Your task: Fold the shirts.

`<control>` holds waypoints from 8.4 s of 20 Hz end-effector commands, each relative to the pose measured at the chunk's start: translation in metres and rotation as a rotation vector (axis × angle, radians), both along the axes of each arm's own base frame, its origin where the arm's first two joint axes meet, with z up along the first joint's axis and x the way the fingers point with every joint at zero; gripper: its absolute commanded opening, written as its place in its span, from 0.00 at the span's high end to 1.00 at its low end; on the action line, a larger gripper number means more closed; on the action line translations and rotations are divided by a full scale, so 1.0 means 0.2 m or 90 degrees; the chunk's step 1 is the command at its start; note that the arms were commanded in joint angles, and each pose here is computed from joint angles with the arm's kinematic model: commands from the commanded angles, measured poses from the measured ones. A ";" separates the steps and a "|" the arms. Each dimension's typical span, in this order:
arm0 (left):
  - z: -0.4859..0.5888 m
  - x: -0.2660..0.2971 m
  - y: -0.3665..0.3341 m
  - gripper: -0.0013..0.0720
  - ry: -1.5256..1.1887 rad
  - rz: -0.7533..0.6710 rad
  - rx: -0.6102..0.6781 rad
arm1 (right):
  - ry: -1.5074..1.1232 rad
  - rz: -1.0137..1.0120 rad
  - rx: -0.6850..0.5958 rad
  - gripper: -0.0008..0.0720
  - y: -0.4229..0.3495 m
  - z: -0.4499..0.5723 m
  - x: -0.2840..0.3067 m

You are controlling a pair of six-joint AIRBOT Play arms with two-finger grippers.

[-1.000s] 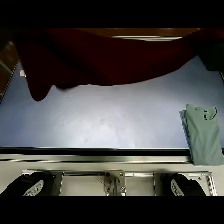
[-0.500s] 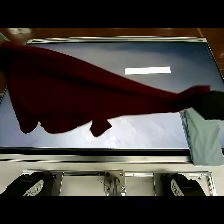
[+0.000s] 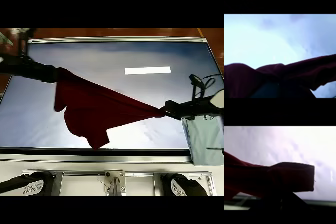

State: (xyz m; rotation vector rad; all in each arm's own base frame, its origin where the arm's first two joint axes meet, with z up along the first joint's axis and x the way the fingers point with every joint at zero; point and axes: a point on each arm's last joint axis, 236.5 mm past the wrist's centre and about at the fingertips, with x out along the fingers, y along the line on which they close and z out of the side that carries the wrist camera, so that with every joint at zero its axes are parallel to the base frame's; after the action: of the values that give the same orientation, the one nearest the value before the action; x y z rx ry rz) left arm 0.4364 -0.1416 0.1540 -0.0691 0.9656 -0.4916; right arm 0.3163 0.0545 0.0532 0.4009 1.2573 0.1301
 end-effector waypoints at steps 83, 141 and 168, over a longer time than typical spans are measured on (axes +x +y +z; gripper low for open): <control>-0.89 0.09 0.45 0.92 0.237 0.294 -0.063 | -0.138 -0.168 0.085 0.87 0.08 -0.37 1.02; 0.91 -0.35 0.59 0.93 -0.264 0.132 -0.014 | -0.566 0.166 0.032 0.90 0.00 1.21 0.30; 0.73 -0.74 0.60 0.93 -0.148 0.209 -0.003 | -0.057 0.035 -0.162 0.90 -0.42 0.62 -0.35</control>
State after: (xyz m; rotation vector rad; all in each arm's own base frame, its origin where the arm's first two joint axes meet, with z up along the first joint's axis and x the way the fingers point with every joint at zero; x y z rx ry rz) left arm 0.2535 -0.0341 0.3793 -0.0803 0.4855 -0.1927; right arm 0.2315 -0.0204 0.2581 0.0450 0.9072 0.0220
